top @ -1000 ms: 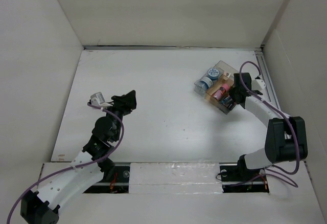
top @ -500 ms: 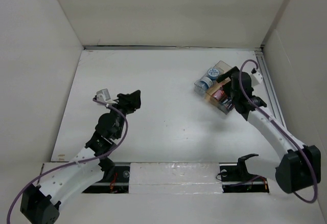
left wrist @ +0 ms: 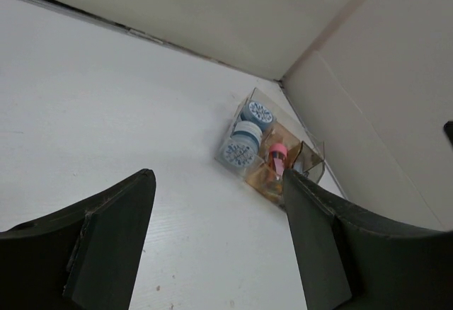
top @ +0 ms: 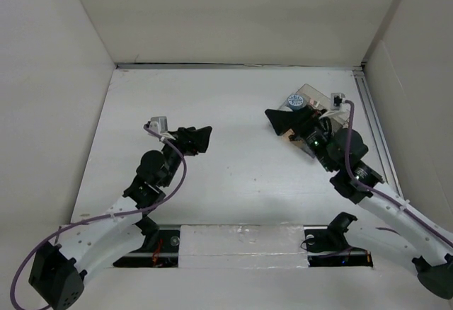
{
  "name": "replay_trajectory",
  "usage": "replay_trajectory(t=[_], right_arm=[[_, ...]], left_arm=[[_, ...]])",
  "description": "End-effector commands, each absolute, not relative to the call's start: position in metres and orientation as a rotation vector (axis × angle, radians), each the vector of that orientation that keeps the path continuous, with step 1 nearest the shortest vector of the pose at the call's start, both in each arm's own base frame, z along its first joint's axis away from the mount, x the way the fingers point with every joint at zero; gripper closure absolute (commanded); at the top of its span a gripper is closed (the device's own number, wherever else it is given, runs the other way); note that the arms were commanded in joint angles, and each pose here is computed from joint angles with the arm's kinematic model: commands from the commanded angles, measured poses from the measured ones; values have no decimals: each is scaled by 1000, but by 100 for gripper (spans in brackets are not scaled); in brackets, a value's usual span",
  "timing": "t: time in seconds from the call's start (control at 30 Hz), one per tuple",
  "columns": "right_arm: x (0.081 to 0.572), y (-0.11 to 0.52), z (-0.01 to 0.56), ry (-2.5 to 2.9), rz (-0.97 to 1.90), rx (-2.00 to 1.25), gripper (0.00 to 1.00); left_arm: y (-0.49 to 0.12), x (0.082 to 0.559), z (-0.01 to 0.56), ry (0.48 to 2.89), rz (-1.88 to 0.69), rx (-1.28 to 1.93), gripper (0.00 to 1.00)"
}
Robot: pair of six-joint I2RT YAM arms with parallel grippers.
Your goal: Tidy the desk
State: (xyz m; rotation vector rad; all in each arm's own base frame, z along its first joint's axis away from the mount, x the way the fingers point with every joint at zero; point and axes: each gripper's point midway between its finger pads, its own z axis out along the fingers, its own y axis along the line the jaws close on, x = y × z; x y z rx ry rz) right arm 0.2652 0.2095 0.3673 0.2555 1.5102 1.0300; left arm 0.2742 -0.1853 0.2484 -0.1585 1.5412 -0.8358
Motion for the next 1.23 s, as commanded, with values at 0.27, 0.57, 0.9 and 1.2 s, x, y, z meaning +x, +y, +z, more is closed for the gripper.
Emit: replay_trajectory(t=[0.27,0.57,0.9,1.2], right_arm=[[221,349,246,1815,1288,-226,0],[220,369,200,1881,1210,-243,0],[216,379,168,1958,1232,-228,0],[216,381,164,1987,1236,-221,0]], left_arm=[[-163,272,287,1437,-868,-325,29],[-155,276,292,1444,-829,-375,31],[-163,285,282,1506,-799,-363,34],[-166,287,296,1467,-788,-310,33]])
